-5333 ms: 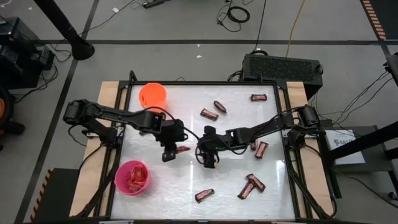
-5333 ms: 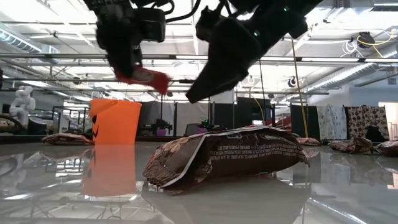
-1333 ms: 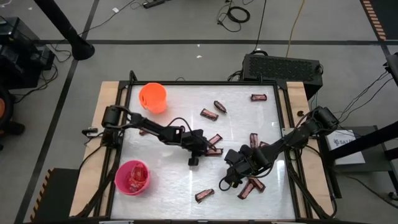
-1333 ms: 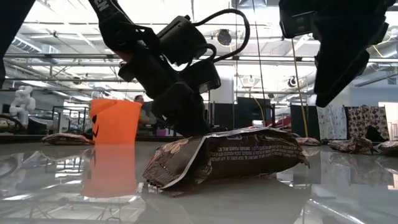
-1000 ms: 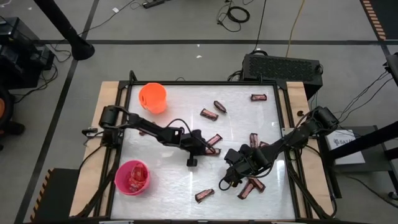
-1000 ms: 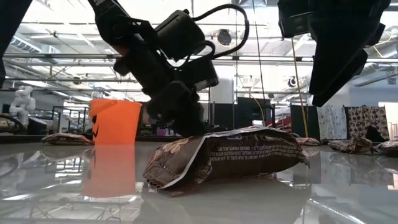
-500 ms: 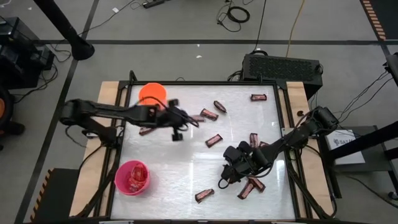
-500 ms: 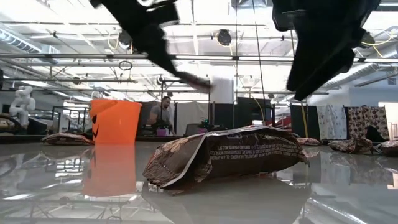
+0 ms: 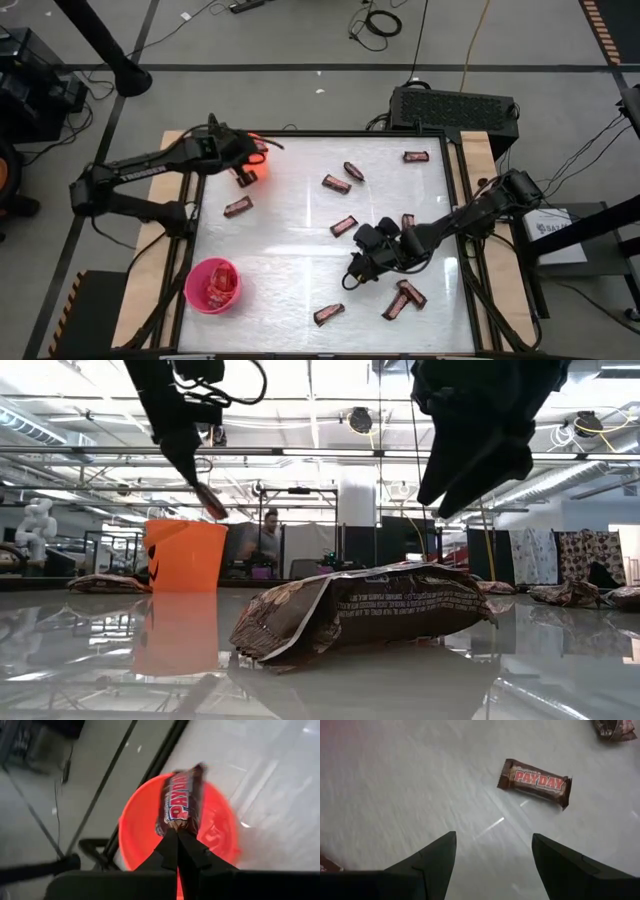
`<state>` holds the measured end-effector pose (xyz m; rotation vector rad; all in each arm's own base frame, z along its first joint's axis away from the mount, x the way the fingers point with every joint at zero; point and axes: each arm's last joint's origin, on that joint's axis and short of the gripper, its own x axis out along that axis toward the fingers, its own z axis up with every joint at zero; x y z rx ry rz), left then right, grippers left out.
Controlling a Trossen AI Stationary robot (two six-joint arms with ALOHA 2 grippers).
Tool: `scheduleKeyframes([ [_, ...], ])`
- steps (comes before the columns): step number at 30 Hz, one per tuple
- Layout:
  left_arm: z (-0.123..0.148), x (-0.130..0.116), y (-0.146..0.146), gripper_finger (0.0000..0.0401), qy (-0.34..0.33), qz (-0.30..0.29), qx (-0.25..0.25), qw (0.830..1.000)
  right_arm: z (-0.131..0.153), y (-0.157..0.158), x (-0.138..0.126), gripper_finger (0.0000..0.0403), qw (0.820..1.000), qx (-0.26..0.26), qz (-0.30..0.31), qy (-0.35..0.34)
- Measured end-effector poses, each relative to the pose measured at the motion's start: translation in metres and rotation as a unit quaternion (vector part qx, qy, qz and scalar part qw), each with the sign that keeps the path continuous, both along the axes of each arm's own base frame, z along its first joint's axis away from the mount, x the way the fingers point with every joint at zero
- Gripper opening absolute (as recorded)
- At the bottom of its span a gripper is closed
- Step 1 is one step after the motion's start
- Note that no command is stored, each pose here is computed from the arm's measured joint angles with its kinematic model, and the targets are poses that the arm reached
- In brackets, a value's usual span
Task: Sort candy by brand, put in halloween buckets
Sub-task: Put the brown chocolate bar into the orange bucket
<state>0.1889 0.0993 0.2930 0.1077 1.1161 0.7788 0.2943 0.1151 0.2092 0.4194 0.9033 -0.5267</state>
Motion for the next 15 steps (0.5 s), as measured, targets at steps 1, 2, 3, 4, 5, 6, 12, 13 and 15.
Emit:
scheduleKeyframes([
  [1, 0.000, -0.002, 0.004, 0.0000, -0.003, 0.017, -0.004, 1.000, 0.000, -0.001, 0.000, 0.0251, 1.000, 0.000, 0.002, 0.001],
  [2, -0.001, -0.005, 0.007, 0.0000, -0.002, 0.028, -0.010, 1.000, 0.000, -0.002, 0.001, 0.0251, 1.000, 0.000, 0.002, 0.002],
  [3, -0.002, -0.008, 0.010, 0.0000, 0.000, 0.035, -0.018, 0.999, 0.000, -0.002, 0.001, 0.0251, 1.000, 0.000, 0.003, 0.002],
  [4, -0.003, -0.009, 0.013, 0.0000, 0.000, 0.038, -0.026, 0.999, 0.000, -0.002, 0.001, 0.0251, 1.000, 0.000, 0.004, 0.002],
  [5, -0.004, -0.010, 0.014, 0.0000, -0.001, 0.039, -0.036, 0.999, 0.000, -0.002, 0.001, 0.0251, 1.000, 0.001, 0.004, 0.002],
  [6, -0.005, -0.010, 0.016, 0.0000, -0.002, 0.039, -0.046, 0.998, 0.000, -0.002, 0.001, 0.0251, 1.000, 0.001, 0.004, 0.002],
  [12, -0.008, -0.011, 0.022, 0.0020, 0.004, 0.051, -0.055, 0.997, 0.000, -0.002, 0.001, 0.0251, 1.000, 0.002, 0.004, 0.002],
  [13, -0.009, -0.010, 0.023, 0.0025, 0.005, 0.053, -0.055, 0.997, 0.000, -0.002, 0.001, 0.0251, 1.000, 0.002, 0.004, 0.002],
  [15, -0.011, -0.008, 0.025, 0.0036, 0.005, 0.053, -0.056, 0.997, 0.000, -0.002, 0.001, 0.0251, 1.000, 0.002, 0.003, 0.002],
])
